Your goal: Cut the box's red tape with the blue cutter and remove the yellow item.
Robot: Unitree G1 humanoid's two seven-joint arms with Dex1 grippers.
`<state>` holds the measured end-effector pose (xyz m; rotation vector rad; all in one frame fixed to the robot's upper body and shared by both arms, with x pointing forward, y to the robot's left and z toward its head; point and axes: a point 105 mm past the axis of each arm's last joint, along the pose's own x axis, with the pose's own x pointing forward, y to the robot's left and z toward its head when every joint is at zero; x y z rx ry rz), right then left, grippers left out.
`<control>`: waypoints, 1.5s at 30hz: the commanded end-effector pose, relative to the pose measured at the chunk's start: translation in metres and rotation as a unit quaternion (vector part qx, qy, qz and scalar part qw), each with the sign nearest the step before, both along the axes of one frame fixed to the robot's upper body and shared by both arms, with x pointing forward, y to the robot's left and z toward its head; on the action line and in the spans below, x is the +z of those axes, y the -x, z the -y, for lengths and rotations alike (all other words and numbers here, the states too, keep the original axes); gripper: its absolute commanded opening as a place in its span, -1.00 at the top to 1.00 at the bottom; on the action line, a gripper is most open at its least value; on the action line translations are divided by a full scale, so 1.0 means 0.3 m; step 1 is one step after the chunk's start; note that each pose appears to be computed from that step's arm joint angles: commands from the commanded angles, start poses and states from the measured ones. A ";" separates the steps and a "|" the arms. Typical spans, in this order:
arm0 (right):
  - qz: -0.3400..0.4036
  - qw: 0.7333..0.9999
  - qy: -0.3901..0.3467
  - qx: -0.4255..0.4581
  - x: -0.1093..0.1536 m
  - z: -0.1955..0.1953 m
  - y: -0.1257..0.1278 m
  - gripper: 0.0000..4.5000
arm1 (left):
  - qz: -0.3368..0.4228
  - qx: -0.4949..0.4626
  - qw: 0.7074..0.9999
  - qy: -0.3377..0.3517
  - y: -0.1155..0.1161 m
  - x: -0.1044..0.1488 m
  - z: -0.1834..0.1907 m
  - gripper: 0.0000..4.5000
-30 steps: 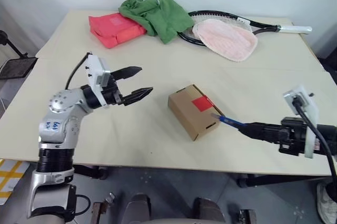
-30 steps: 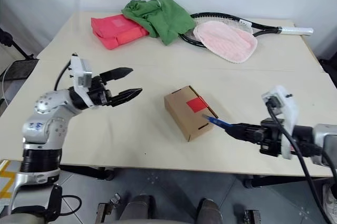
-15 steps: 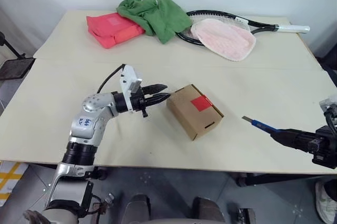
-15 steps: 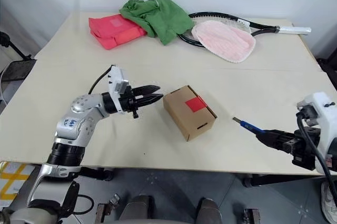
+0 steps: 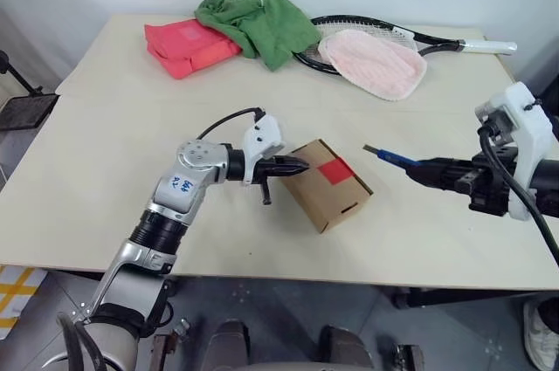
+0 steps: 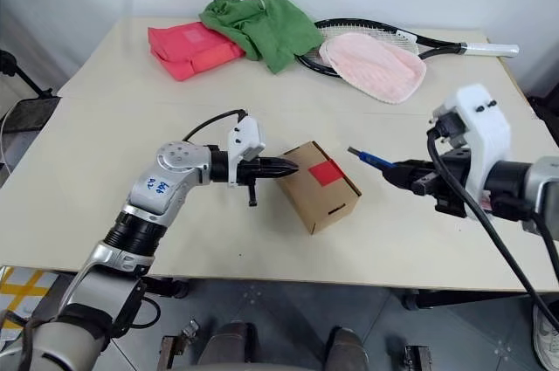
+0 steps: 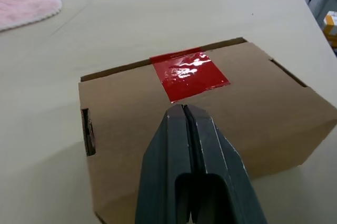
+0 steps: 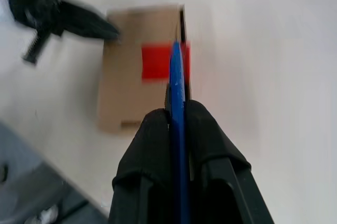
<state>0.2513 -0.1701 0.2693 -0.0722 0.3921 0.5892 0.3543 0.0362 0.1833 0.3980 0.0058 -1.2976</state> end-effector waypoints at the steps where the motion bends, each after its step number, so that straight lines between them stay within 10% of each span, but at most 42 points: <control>1: 0.001 0.999 -0.025 -0.027 0.005 -0.026 -0.069 0.93 | 0.028 0.005 1.000 0.004 -0.010 0.048 0.040 1.00; 45: -0.120 0.991 0.058 0.002 -0.090 -0.111 -0.169 0.93 | -0.013 0.021 0.999 -0.037 0.014 -0.024 0.045 1.00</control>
